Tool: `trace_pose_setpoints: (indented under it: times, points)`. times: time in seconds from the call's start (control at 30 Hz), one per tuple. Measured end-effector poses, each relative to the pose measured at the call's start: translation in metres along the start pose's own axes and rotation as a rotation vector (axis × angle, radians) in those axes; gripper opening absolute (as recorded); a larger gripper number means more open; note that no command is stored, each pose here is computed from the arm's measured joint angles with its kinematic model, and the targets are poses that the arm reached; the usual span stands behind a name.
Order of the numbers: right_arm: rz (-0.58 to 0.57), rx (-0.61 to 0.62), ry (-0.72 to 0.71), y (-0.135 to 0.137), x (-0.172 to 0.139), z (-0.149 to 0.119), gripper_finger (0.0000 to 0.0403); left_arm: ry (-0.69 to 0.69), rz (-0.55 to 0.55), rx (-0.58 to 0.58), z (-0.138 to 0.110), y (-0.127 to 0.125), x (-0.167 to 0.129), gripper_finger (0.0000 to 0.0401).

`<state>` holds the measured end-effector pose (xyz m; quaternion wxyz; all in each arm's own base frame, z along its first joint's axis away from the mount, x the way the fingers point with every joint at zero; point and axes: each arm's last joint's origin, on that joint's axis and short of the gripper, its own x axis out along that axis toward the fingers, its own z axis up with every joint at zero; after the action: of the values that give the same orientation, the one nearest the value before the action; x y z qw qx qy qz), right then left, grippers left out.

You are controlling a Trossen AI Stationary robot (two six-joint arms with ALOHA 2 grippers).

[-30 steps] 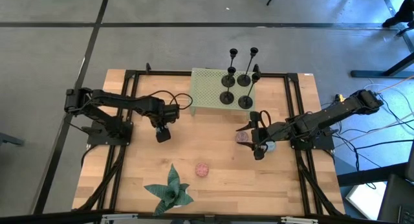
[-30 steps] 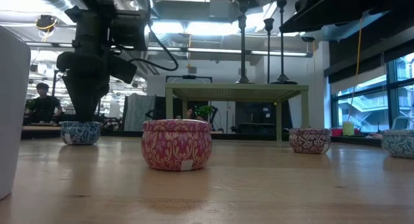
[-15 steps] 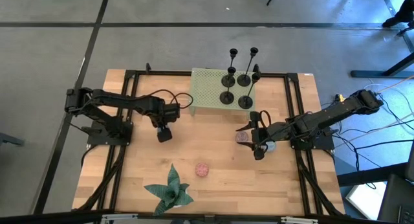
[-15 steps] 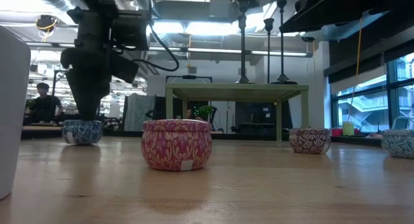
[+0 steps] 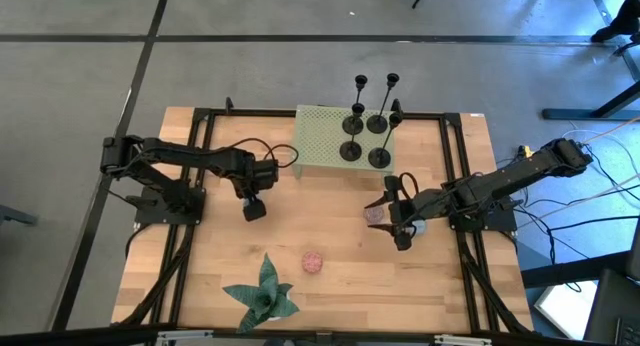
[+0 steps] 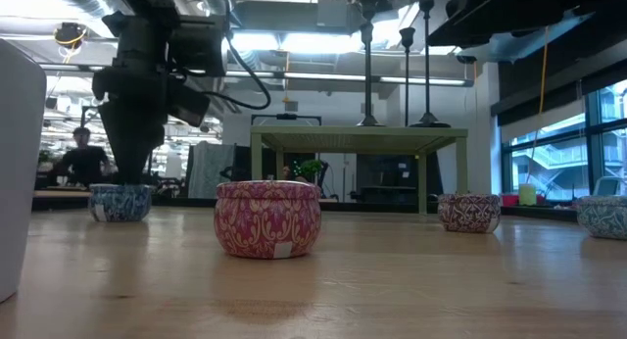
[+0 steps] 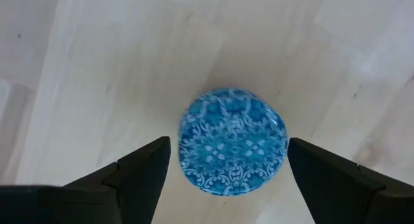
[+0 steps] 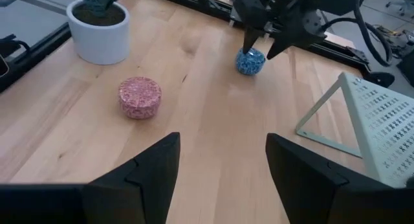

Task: Pick & Place candle stick holders
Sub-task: Put the blue scented candle on the shelf

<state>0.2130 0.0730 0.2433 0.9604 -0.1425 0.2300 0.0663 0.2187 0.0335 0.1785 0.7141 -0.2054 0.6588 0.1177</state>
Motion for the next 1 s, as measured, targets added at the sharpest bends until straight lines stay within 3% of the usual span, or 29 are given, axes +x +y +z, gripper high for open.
trace_pose_setpoints:
  times: [0.23, 0.47, 0.67, 1.0]
  points:
    - [0.000, 0.000, 0.000, 0.000, 0.000, 0.000, 0.0232, -0.006, 0.028, -0.030, 0.000, 0.000, 0.000, 0.0333]
    - [-0.001, 0.000, 0.000, 0.000, 0.000, 0.000, 0.0232, 0.015, -0.025, -0.035, -0.002, -0.007, 0.001, 0.0338]
    - [-0.001, 0.000, 0.000, 0.000, 0.000, 0.000, 0.0232, -0.016, 0.064, -0.018, -0.003, -0.010, 0.002, 0.0338]
    - [0.000, 0.000, 0.000, 0.000, 0.000, 0.000, 0.0232, -0.007, 0.047, -0.017, -0.006, -0.018, 0.002, 0.0338]
